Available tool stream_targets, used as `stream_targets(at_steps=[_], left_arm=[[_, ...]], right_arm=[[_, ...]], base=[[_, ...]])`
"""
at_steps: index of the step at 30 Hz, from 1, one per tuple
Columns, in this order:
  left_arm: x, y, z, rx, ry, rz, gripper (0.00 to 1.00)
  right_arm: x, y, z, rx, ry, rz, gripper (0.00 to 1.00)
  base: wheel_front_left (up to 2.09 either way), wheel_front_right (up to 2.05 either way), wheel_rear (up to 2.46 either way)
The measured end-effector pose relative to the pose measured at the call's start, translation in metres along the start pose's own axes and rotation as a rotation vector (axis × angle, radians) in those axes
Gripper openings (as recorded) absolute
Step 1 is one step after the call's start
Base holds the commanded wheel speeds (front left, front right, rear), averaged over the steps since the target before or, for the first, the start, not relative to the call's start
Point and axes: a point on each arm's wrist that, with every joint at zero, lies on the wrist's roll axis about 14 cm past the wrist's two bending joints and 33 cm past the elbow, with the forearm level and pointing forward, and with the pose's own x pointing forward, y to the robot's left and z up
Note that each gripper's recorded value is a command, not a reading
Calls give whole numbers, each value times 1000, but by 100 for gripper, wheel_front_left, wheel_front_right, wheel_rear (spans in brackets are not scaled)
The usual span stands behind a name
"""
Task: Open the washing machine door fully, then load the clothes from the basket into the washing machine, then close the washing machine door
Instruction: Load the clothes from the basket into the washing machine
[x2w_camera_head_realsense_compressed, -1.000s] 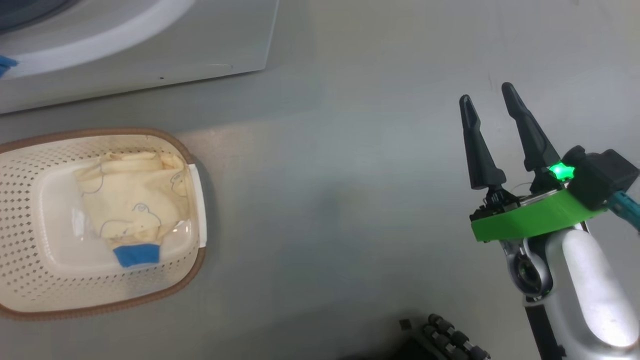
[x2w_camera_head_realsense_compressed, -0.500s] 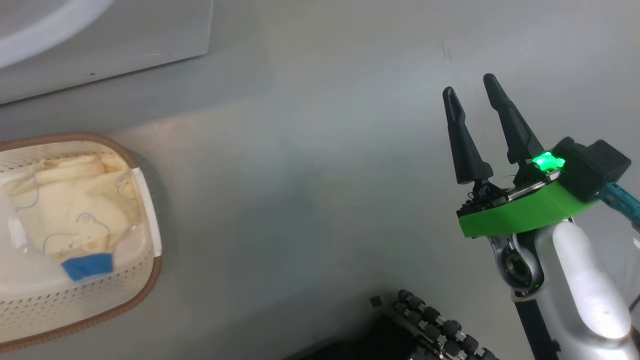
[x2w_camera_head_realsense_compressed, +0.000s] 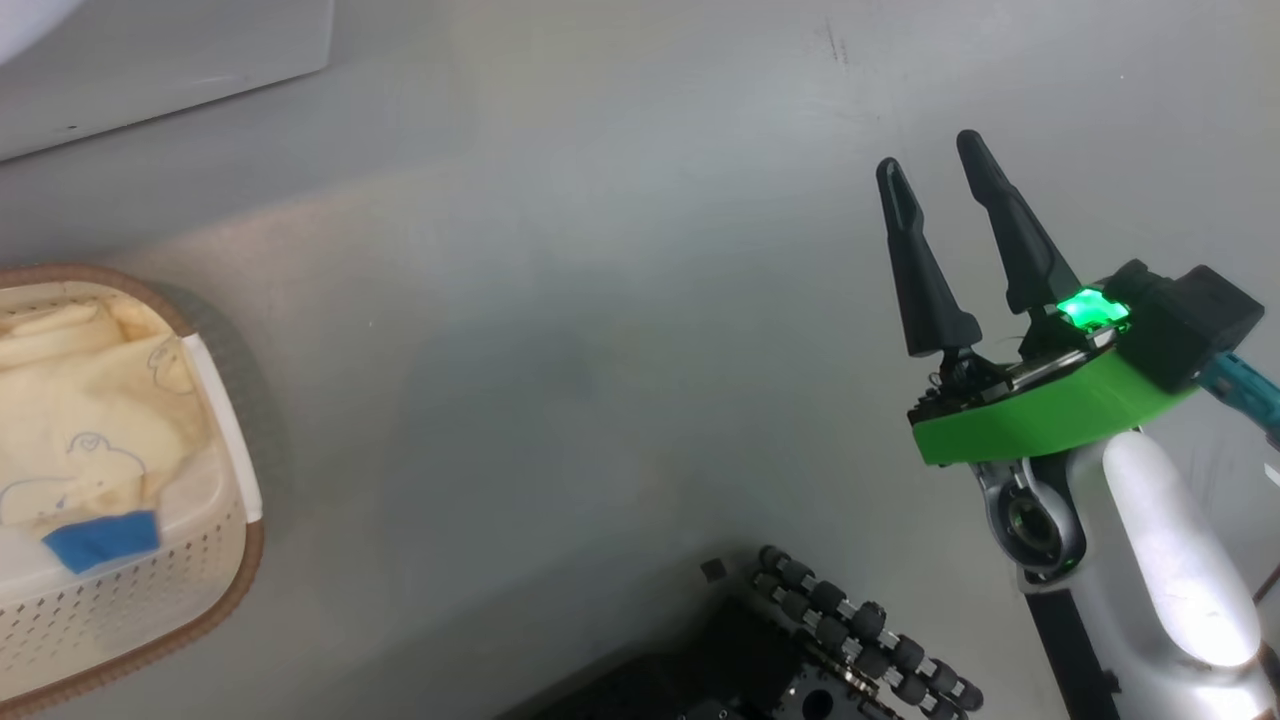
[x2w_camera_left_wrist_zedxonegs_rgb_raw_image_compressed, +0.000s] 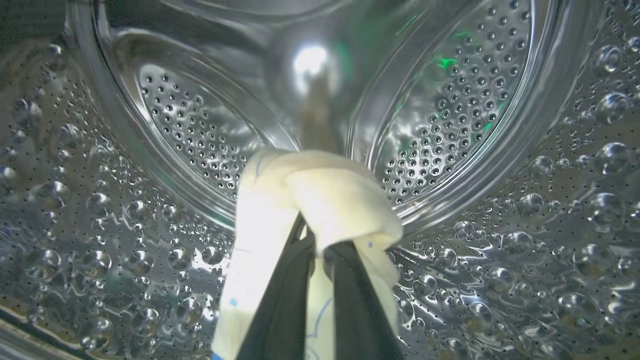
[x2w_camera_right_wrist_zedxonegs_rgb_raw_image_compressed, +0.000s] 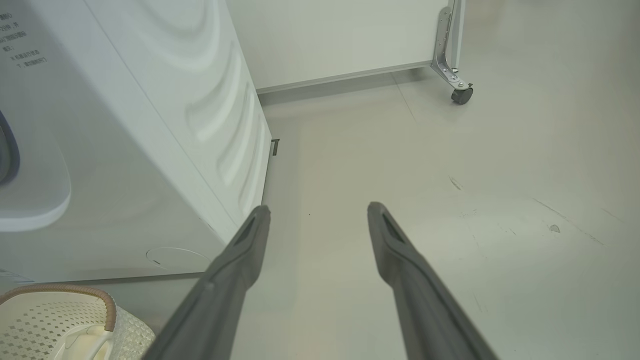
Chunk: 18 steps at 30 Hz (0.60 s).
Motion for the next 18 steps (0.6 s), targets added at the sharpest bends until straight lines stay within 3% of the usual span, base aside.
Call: stream_targets(at_steps=[5,7,8,9,10,18], left_arm=[[1,8,-10,-3,12,33,0],[0,12,-19,-50,41,50,0],[-1,12,-24,-72,64,53,35],[-2,12,-29,-91,86,57,84],[-3,11,-33,-104,105,58,100],[-9,14,-40,-168,136,66,100]], right_arm=[[2,2,-4,3,8,5,100],[3,3,-5,5,10,8,100],[3,4,-6,7,10,11,100],[3,4,-6,9,10,12,100],[4,5,-7,10,11,15,100],[10,12,-5,19,-3,36,100]], base=[[0,0,0],[0,0,0],[0,0,0],[0,0,0],[0,0,0],[0,0,0]])
